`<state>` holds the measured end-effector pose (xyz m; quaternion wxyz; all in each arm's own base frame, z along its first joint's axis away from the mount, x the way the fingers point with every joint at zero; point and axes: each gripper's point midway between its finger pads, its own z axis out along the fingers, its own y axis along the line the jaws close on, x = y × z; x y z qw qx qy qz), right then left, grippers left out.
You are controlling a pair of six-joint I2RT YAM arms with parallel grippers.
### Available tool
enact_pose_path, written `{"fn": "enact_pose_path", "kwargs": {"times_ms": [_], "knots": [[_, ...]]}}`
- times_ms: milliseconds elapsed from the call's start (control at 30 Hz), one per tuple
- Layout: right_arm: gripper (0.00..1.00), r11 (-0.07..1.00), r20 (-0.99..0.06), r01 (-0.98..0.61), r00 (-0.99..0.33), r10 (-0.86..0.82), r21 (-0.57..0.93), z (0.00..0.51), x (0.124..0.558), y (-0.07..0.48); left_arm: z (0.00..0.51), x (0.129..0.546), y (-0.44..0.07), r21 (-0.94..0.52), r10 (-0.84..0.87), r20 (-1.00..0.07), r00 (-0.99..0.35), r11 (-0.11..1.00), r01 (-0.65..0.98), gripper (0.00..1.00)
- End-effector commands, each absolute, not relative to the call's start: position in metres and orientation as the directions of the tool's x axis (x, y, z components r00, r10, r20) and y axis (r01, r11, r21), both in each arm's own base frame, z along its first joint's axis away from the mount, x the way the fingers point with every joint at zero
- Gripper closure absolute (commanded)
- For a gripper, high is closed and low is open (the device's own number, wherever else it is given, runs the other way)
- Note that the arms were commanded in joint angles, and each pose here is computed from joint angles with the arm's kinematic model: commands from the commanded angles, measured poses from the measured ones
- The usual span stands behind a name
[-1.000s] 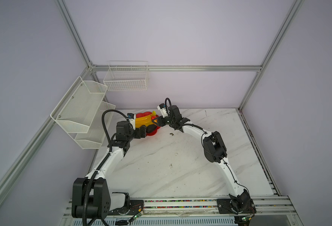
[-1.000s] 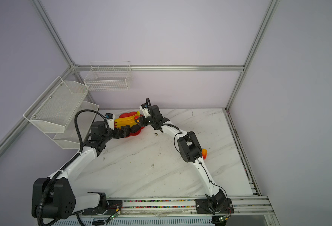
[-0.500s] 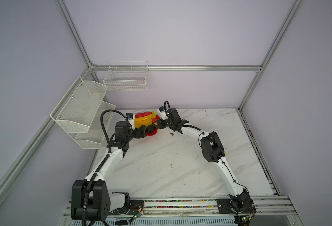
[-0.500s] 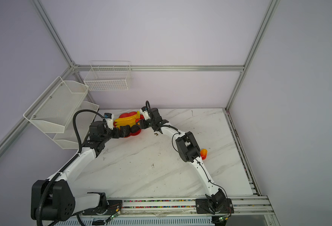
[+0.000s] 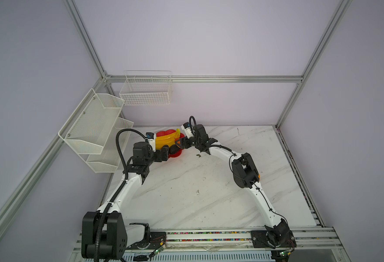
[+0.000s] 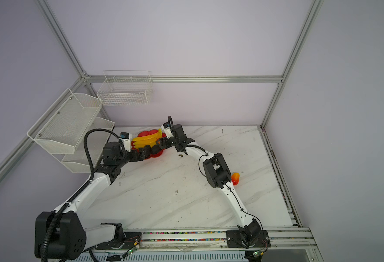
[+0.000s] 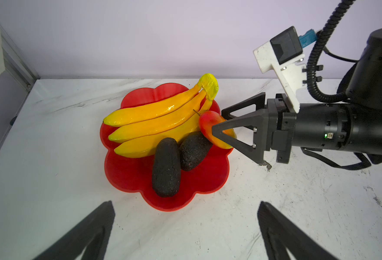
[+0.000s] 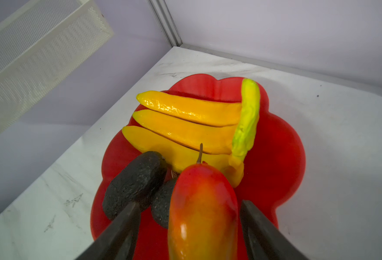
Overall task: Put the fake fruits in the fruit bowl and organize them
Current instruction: 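Move the right gripper to the second mango, grasp and lift it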
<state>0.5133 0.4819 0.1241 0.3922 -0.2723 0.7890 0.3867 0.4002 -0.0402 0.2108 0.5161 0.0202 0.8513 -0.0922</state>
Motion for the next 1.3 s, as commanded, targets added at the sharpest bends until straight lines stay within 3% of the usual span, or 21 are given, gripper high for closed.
{"fn": "enact_pose_path", "kwargs": {"times_ms": [0,100,200,267,333,433,533,700,900,1267], "knots": [[0.17,0.584,-0.871,-0.736,-0.482,-0.097,0.342,0.172,0.509,0.47,0.223,0.396,-0.05,-0.19,-0.096,-0.904,-0.417,0.964,0.188,0.0],[0.11,0.627,-0.884,-0.716,-0.458,-0.089,0.307,0.199,0.495,0.443,0.228,0.394,-0.062,-0.197,-0.078,-0.912,-0.402,0.944,0.266,0.0],[0.08,0.741,-0.867,-0.598,-0.496,-0.043,0.305,0.21,0.48,0.39,0.236,0.387,-0.089,-0.229,-0.046,-0.904,-0.424,0.89,0.393,0.0],[0.07,0.855,-0.818,-0.394,-0.572,0.061,0.338,0.203,0.474,0.334,0.241,0.377,-0.113,-0.204,0.019,-0.905,-0.426,0.857,0.472,0.0],[0.07,0.938,-0.73,-0.091,-0.654,0.197,0.335,0.18,0.462,0.255,0.237,0.364,-0.143,-0.137,0.139,-0.897,-0.42,0.816,0.562,0.0],[0.07,0.948,-0.6,0.268,-0.734,0.318,0.174,0.131,0.412,0.15,0.224,0.342,-0.191,-0.092,0.282,-0.87,-0.404,0.712,0.696,0.0],[0.07,0.902,-0.516,0.426,-0.757,0.401,0.076,0.1,0.359,0.095,0.223,0.323,-0.235,-0.161,0.252,-0.895,-0.367,0.585,0.795,0.0],[0.08,0.832,-0.521,0.554,-0.701,0.487,0.031,0.102,0.314,0.056,0.236,0.307,-0.262,-0.255,0.155,-0.92,-0.36,0.462,0.849,0.0],[0.09,0.77,-0.482,0.638,-0.672,0.562,0.009,0.086,0.271,0.026,0.235,0.299,-0.265,-0.239,0.173,-0.923,-0.343,0.44,0.866,0.0],[0.16,0.815,-0.491,0.577,-0.696,0.524,0.052,0.071,0.305,0.028,0.241,0.295,-0.264,-0.188,0.188,-0.934,-0.303,0.463,0.866,0.0]]}}
